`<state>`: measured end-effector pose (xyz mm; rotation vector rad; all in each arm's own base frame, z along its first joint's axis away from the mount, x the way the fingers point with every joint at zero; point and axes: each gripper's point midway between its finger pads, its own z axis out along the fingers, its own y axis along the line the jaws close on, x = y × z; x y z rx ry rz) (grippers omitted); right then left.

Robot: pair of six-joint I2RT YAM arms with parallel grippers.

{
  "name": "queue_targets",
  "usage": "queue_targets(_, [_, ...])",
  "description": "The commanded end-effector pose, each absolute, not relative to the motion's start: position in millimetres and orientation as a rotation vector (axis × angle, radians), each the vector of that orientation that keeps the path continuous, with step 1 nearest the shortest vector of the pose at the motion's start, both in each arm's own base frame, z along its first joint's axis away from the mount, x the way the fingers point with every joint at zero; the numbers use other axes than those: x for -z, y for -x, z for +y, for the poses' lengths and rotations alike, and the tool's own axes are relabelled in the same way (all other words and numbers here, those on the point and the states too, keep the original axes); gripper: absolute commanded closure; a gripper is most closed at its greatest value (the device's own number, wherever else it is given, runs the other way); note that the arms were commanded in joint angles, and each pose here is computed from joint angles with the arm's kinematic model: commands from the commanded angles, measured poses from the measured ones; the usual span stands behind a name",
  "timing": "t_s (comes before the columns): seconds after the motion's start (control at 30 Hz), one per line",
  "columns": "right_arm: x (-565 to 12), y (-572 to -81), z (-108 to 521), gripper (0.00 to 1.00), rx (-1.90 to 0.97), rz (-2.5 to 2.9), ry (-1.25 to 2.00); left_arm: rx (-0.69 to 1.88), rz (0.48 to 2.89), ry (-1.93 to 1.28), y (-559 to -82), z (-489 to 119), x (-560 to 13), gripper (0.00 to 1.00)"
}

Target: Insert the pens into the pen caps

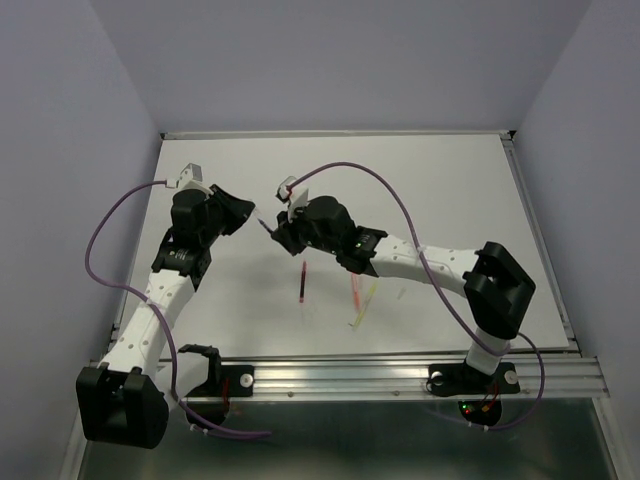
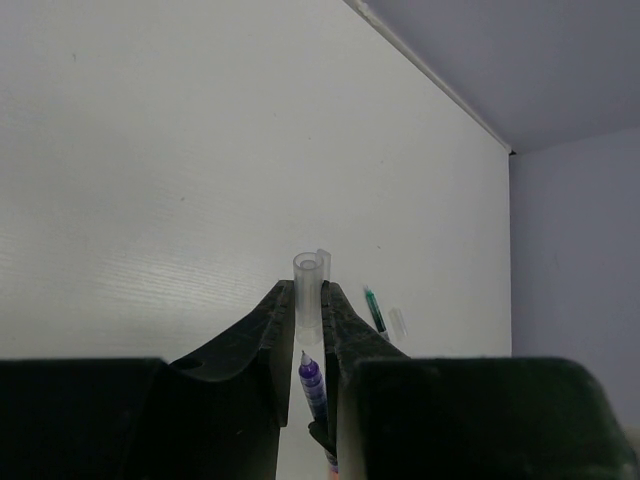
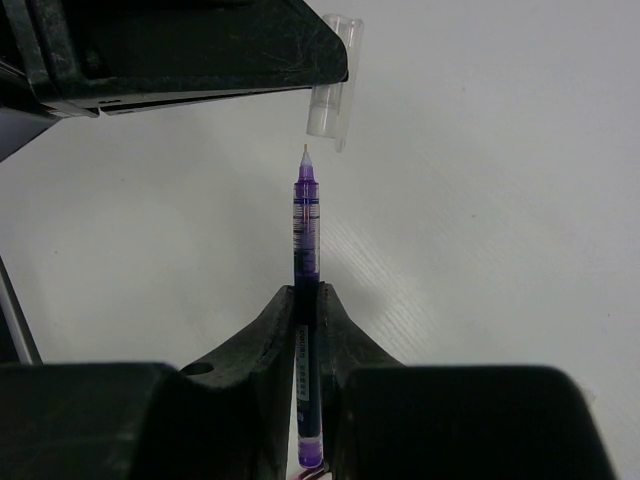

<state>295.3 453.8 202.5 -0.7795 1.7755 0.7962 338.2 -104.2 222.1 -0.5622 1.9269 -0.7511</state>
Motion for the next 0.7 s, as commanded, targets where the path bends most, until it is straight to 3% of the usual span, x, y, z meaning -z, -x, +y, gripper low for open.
queue_targets(0.0, [-229.4,-307.0,458.2,0.99,-0.800,1.710,0.742,0.759,1.879,0.535,-339.2,-105.3,-235.3,1.00])
queue_targets(0.67, [-232.0,-311.2,464.0,0.99,-0.828,1.711,0.736,0.759,1.887,0.527,-338.6,-106.1,-232.9,1.00])
